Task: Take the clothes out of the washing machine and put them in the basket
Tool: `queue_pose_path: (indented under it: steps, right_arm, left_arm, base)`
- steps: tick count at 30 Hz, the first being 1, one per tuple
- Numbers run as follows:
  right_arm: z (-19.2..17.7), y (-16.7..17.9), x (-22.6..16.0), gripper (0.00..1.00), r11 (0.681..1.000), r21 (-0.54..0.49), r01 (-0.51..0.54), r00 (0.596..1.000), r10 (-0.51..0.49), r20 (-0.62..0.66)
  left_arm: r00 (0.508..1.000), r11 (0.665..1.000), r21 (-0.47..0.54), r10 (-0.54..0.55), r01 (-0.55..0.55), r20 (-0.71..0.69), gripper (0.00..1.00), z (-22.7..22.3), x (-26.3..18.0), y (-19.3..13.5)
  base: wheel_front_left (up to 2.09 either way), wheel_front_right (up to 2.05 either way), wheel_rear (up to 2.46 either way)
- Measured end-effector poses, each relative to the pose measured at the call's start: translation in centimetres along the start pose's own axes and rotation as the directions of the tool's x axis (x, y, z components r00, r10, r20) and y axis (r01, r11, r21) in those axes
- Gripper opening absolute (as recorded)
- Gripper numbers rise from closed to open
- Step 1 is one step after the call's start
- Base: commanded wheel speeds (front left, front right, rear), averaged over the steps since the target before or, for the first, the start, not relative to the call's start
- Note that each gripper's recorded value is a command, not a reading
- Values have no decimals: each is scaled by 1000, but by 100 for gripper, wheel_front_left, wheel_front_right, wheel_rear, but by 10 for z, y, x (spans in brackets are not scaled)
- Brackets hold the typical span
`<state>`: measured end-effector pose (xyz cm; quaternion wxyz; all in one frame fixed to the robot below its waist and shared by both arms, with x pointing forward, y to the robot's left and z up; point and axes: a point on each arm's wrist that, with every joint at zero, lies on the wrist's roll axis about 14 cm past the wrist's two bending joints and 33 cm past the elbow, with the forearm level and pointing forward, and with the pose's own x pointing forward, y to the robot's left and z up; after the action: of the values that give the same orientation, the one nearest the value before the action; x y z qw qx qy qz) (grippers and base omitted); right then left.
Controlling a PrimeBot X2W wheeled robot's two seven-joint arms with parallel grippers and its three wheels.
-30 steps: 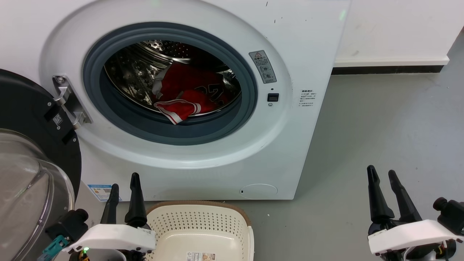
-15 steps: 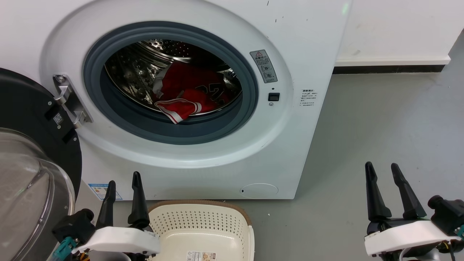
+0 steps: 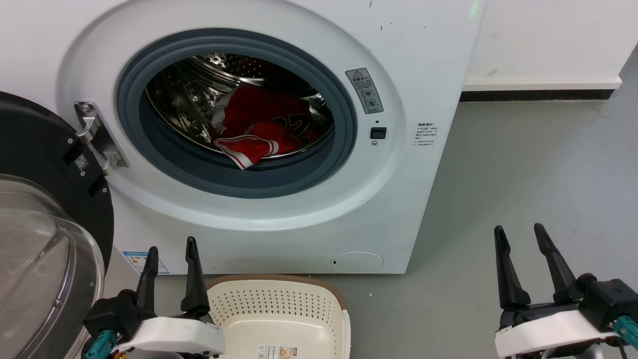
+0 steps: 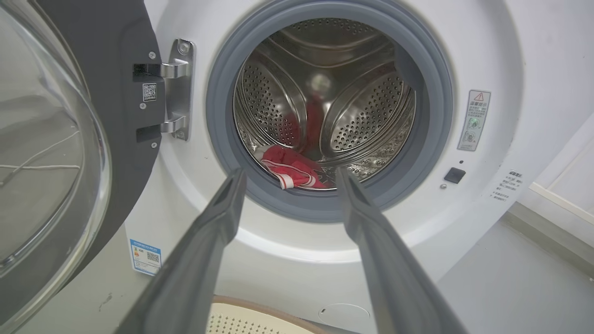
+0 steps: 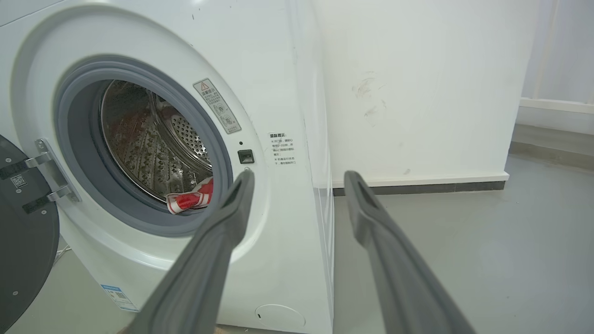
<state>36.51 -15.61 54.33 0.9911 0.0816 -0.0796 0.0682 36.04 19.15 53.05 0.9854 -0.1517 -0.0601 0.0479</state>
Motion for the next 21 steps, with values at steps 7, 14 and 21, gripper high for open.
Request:
queue_pose_path:
  steps: [7,14,21]
  right_arm:
    - [2,4,-1,100,998,-64,-18,1000,18,9]
    - [2,8,-4,100,993,-115,-34,999,35,11]
    - [4,11,-6,100,985,-165,-49,998,54,21]
  left_arm:
    - [1000,999,54,-7,7,9,100,0,-3,-1]
    - [999,994,106,-25,21,29,100,3,-4,-5]
    - [998,987,156,-34,27,44,100,6,-7,-7]
  base:
    - [0,0,0]
    - [0,0,0]
    - [0,0,0]
